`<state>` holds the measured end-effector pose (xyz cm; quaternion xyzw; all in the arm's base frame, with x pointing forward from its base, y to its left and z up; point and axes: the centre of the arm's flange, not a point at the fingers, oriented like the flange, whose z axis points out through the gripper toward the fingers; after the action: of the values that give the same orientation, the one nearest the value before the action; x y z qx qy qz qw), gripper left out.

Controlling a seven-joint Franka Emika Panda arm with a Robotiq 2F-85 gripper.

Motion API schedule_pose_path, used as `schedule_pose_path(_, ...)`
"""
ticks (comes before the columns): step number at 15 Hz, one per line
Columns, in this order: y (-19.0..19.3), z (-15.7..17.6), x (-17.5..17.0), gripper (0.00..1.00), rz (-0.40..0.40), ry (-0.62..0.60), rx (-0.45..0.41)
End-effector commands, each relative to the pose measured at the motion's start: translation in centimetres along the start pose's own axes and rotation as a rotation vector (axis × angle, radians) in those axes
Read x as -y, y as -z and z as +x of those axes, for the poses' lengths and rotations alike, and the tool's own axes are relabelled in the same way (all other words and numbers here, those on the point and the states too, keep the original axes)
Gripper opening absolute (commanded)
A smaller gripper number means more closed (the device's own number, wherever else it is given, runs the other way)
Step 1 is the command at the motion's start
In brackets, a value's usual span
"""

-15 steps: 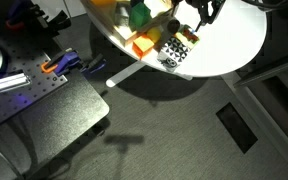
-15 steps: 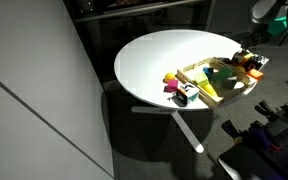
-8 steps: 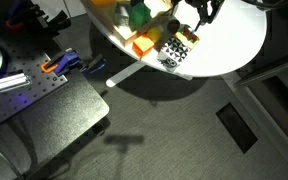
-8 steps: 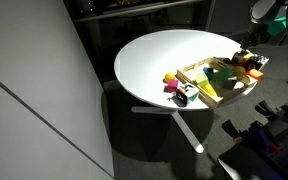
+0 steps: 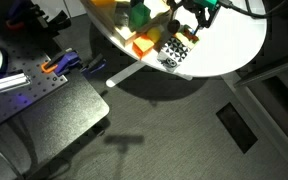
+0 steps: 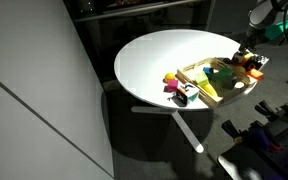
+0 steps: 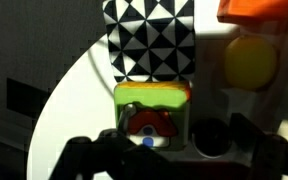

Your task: Put the soft orange cube on the tray

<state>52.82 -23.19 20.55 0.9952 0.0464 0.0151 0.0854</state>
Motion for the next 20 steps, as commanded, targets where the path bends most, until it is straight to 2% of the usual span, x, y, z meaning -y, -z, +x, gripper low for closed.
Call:
schedule_pose_path(1,-1.3,0.7,-0.4,1.00,-0.042,-0.009,-0.028)
schedule_pose_path(8,-3.9,0.6,-0.9,1.00,-0.091,-0.018,-0.039)
schedule_pose_path(9,-4.1,0.6,-1.0,0.75,-0.096,-0.020,-0.038)
schedule_pose_path(10,-4.4,0.6,-1.1,0.74,-0.100,-0.020,-0.036)
schedule_pose_path(12,-4.4,0.6,-1.2,0.56,-0.103,-0.027,-0.030)
schedule_pose_path(17,-2.2,0.9,-1.4,0.24,-0.140,-0.022,-0.033)
schedule_pose_path(19,-1.0,1.0,-1.5,0.13,-0.165,-0.022,-0.039)
schedule_pose_path(20,-0.3,1.1,-1.6,0.11,-0.178,-0.020,-0.048)
